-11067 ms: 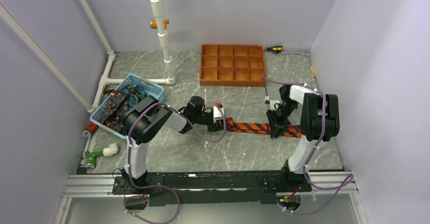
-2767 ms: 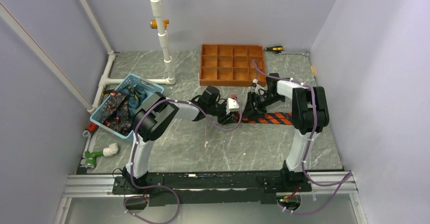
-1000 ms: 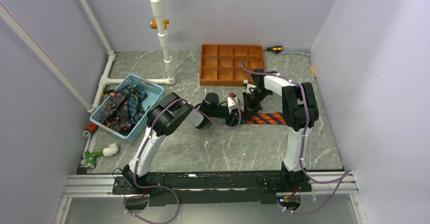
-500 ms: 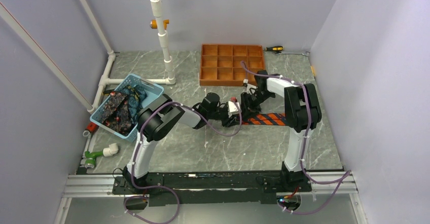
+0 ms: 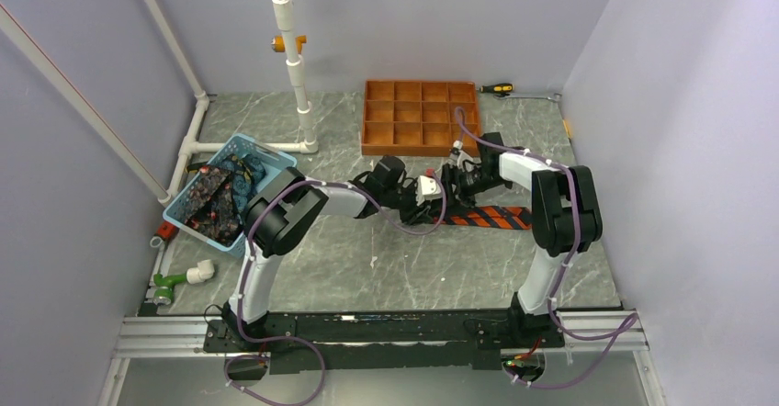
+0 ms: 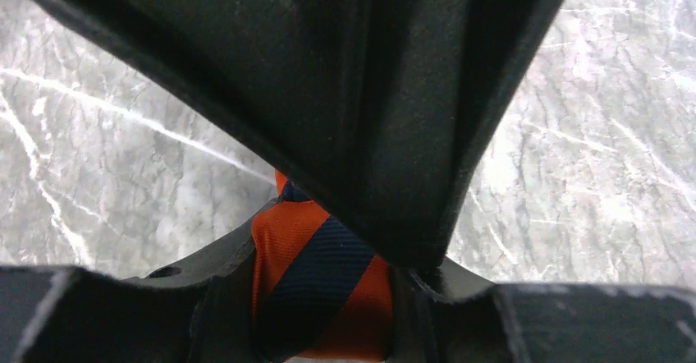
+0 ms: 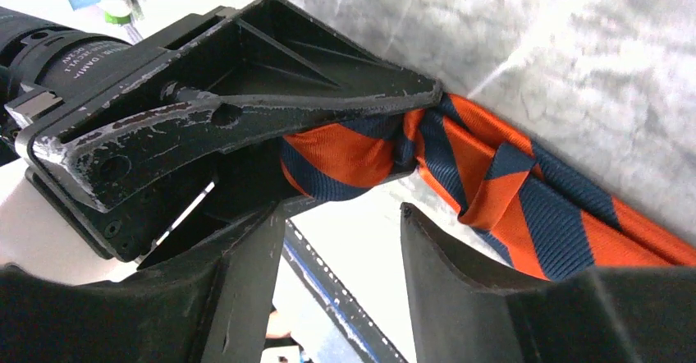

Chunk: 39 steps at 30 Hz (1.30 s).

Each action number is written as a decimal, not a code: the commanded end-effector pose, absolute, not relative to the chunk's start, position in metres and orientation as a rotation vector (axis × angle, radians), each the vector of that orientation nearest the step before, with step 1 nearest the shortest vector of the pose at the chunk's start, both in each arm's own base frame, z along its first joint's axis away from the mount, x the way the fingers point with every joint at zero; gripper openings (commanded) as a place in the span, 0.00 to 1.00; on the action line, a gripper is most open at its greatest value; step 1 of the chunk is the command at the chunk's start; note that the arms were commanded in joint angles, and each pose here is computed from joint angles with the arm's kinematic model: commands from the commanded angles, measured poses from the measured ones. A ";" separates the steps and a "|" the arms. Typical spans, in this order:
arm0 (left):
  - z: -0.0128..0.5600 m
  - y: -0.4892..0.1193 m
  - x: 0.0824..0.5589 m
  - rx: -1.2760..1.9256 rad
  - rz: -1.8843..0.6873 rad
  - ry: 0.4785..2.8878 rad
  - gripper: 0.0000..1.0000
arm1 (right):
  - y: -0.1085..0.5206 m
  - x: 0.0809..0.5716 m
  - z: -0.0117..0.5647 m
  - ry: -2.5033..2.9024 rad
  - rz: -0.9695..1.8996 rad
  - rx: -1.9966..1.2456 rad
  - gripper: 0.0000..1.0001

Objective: Roll the ties
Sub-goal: Roll the tie at the center of the board.

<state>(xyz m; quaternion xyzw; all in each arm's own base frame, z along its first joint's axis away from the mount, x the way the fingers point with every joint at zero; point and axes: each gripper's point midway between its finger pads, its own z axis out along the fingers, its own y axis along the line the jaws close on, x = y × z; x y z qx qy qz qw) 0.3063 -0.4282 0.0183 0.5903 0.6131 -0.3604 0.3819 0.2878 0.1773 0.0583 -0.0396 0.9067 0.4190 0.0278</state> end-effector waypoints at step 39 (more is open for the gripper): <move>-0.104 -0.326 0.249 1.688 -0.765 2.127 0.07 | 0.175 0.300 0.002 2.849 1.151 -0.030 0.00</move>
